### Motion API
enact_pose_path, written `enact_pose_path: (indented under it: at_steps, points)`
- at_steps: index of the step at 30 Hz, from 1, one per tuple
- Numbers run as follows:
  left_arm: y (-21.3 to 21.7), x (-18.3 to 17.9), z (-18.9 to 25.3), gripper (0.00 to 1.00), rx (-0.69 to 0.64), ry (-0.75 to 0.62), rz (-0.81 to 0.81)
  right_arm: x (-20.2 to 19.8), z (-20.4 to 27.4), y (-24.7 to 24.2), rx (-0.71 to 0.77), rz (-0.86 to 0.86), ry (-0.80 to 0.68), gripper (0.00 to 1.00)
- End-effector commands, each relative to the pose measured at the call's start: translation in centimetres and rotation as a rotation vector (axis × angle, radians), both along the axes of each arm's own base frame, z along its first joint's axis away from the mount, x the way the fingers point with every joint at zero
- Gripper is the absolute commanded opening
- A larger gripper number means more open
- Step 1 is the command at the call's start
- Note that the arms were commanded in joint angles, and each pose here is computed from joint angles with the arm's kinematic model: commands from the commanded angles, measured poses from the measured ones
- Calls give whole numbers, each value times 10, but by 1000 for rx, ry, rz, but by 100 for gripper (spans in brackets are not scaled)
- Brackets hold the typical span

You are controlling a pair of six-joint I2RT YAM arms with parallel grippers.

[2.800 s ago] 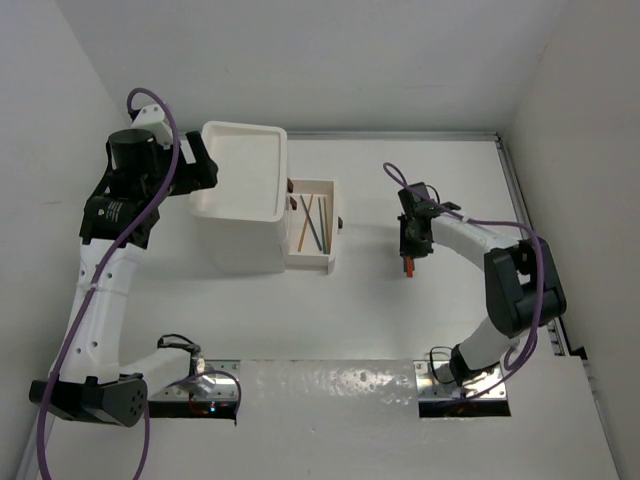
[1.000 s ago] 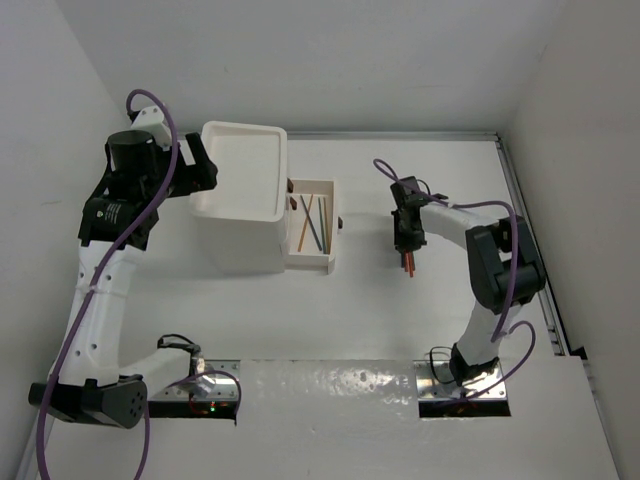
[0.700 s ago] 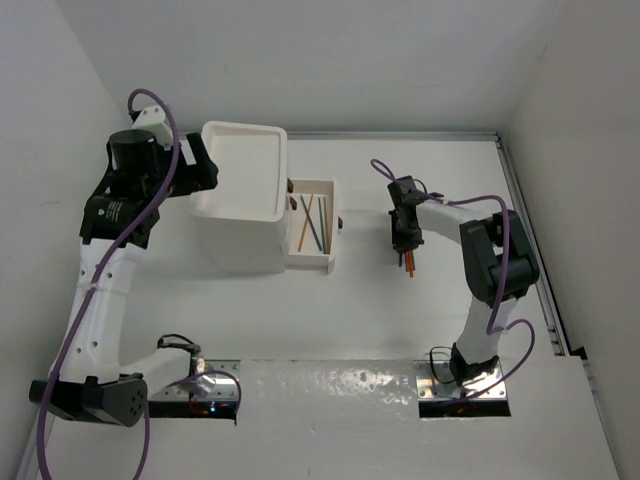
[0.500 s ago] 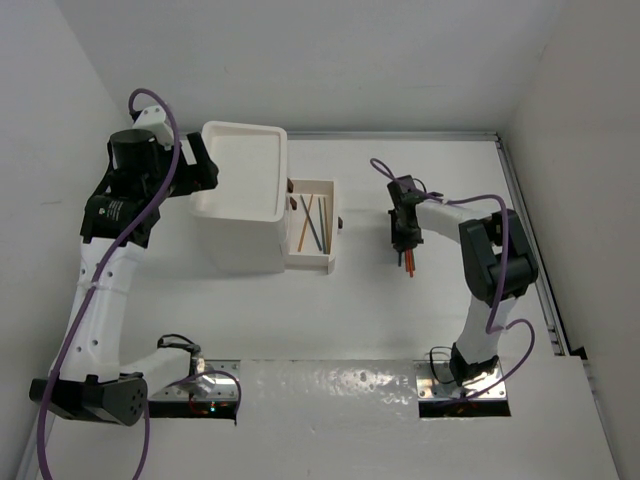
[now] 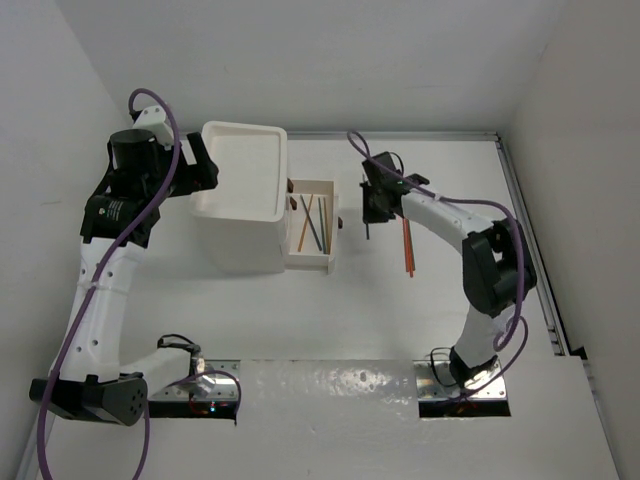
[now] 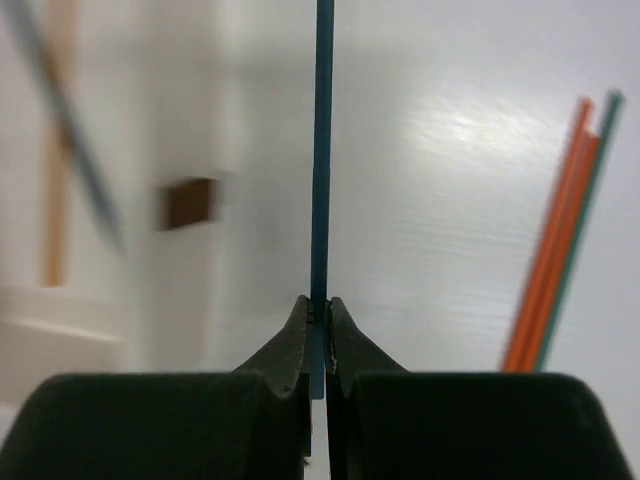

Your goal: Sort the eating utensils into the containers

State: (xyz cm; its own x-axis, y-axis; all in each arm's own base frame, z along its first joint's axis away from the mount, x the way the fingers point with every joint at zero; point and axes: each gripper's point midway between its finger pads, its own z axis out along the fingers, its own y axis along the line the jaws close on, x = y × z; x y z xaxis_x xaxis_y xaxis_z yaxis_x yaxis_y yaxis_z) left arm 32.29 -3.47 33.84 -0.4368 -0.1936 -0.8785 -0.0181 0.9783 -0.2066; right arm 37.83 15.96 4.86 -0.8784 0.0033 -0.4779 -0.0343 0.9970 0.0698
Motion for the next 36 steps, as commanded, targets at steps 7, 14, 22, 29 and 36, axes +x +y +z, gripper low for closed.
enact_pose_path:
  at_steps: [7,14,22,29,36]
  points:
    - [-4,0,17,84,-3,-62,-11,18,90,122,330,66,-179,0]
    - [-3,-4,19,84,0,-65,-12,20,57,162,391,46,-108,5]
    - [-3,-9,18,84,1,-65,-13,21,72,138,298,42,-185,26]
    - [-3,-8,17,84,-1,-67,-12,-7,62,45,29,46,-198,26]
    - [-3,-8,17,84,-3,-65,-11,-43,11,-57,-42,-93,-41,26]
